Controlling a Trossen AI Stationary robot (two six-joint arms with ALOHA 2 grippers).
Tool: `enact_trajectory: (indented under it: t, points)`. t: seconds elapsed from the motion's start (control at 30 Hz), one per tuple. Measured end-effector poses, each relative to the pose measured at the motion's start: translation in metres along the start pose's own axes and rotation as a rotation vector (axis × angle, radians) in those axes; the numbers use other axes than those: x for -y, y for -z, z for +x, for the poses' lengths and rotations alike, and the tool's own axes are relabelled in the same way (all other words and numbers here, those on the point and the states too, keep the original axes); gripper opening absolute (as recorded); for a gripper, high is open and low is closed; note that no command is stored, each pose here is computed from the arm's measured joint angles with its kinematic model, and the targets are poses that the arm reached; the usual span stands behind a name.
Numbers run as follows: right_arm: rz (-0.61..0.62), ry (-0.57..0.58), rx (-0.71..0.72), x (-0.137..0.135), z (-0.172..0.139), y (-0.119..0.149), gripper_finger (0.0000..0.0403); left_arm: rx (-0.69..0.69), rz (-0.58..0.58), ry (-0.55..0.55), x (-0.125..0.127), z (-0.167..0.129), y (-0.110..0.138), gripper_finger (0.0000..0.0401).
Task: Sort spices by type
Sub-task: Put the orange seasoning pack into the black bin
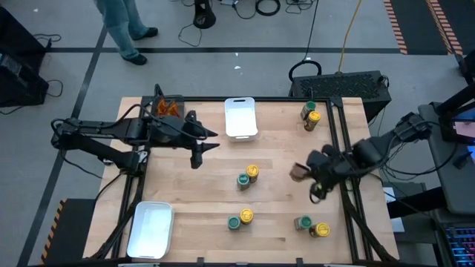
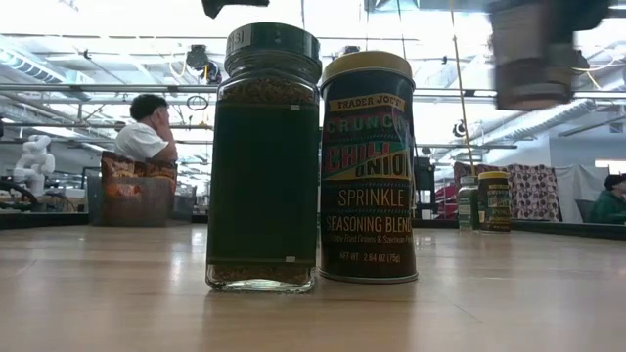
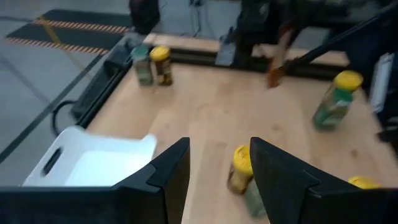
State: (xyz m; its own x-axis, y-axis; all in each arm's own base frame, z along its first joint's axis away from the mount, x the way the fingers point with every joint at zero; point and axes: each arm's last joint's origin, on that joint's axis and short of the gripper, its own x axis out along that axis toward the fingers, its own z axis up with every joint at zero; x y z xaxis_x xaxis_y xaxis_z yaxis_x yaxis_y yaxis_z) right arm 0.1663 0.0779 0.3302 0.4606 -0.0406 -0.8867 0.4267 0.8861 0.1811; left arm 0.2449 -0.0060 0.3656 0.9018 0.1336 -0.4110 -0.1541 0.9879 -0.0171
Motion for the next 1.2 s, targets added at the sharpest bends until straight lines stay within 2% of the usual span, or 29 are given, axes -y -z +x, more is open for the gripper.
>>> enact_trajectory:
  t: [0.13,0.33,0.4,0.53,0.8,1.1,1.2]
  points:
    - [-0.091,0.005,0.100,0.007,-0.001,-0.029,0.0000,0.088,-0.014,0.032,0.002,0.000,-0.009,0.0171]
    - [-0.364,0.056,0.246,0.025,0.008,-0.071,0.0000,0.230,-0.056,-0.001,-0.009,0.005,-0.023,0.0171]
    - [-0.451,0.065,0.264,0.034,0.012,-0.083,0.0000,0.271,-0.106,-0.021,-0.015,0.012,-0.027,0.0171]
    - [-0.517,0.041,0.287,0.054,0.020,-0.105,0.0000,0.322,-0.152,-0.003,-0.026,0.031,-0.031,0.0171]
    - [-0.508,0.065,0.355,0.078,0.028,-0.129,0.0000,0.239,-0.182,0.054,-0.046,0.065,-0.028,0.0171]
    - [-0.353,0.070,0.341,0.091,0.033,-0.133,0.0000,0.067,-0.179,0.059,-0.064,0.078,-0.009,0.0171]
    - [-0.299,0.013,0.285,0.103,0.050,-0.126,0.0000,0.034,-0.189,0.042,-0.069,0.081,-0.005,0.0171]
